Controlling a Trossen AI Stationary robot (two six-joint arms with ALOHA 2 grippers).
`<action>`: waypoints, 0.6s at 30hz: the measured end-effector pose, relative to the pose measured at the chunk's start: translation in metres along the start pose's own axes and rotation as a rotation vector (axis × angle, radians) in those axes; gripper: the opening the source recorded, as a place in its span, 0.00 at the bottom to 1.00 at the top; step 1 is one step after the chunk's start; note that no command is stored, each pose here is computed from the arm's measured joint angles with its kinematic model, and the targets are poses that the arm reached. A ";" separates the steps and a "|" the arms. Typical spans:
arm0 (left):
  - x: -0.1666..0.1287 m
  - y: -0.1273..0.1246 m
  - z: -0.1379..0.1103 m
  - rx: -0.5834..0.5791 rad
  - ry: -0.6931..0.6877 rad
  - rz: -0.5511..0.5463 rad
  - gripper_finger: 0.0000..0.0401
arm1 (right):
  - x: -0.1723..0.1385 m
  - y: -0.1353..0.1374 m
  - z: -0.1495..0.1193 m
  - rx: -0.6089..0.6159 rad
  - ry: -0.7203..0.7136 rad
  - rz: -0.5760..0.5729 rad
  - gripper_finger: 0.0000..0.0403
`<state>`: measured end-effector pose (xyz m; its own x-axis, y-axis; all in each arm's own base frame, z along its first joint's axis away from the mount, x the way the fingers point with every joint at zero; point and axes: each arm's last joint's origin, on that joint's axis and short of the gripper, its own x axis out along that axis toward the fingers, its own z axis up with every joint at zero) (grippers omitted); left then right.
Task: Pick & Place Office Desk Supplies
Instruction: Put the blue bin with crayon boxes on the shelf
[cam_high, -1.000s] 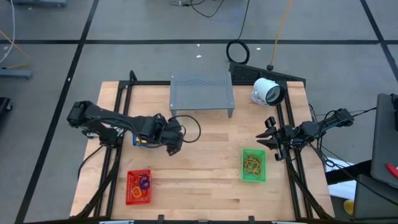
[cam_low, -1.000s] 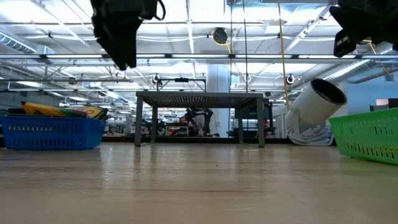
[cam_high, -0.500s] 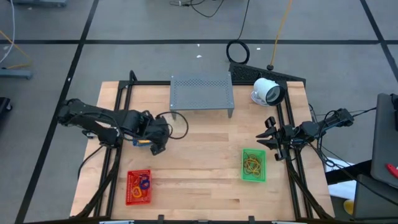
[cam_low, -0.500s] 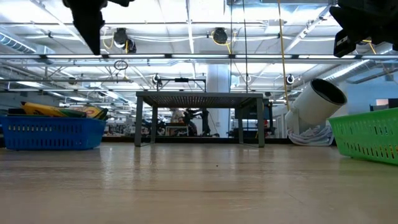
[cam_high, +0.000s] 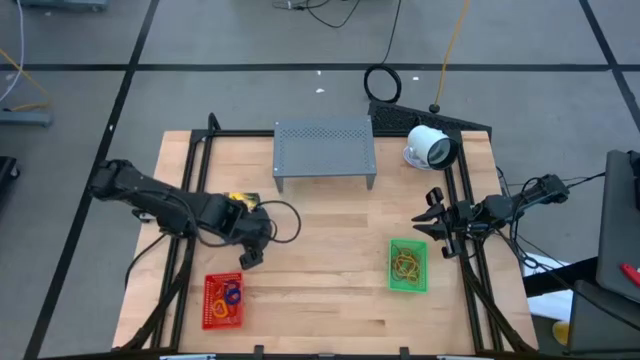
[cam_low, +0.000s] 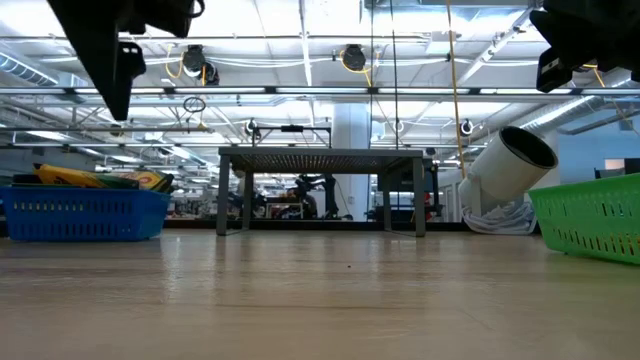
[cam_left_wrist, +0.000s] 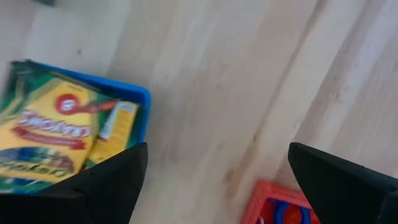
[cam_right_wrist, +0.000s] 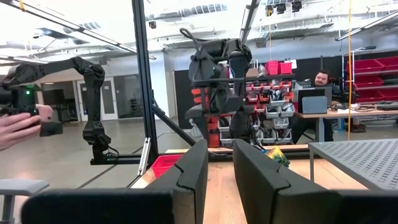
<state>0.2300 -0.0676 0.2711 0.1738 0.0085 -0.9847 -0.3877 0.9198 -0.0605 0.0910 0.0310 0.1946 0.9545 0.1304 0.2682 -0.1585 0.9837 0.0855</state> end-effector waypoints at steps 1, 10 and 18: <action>0.002 -0.001 -0.002 0.003 0.004 -0.006 0.98 | 0.000 0.000 0.000 0.000 0.000 0.000 0.16; 0.016 -0.002 -0.015 -0.032 0.062 -0.021 0.98 | 0.000 0.000 0.000 0.000 0.000 0.000 0.16; 0.029 -0.004 -0.021 -0.001 0.074 -0.035 0.98 | 0.000 0.000 0.000 0.000 0.000 0.000 0.16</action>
<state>0.2172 -0.0792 0.2390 0.1199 -0.0530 -0.9914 -0.3836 0.9185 -0.0955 0.0910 0.0310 0.1946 0.9545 0.1303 0.2682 -0.1583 0.9837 0.0855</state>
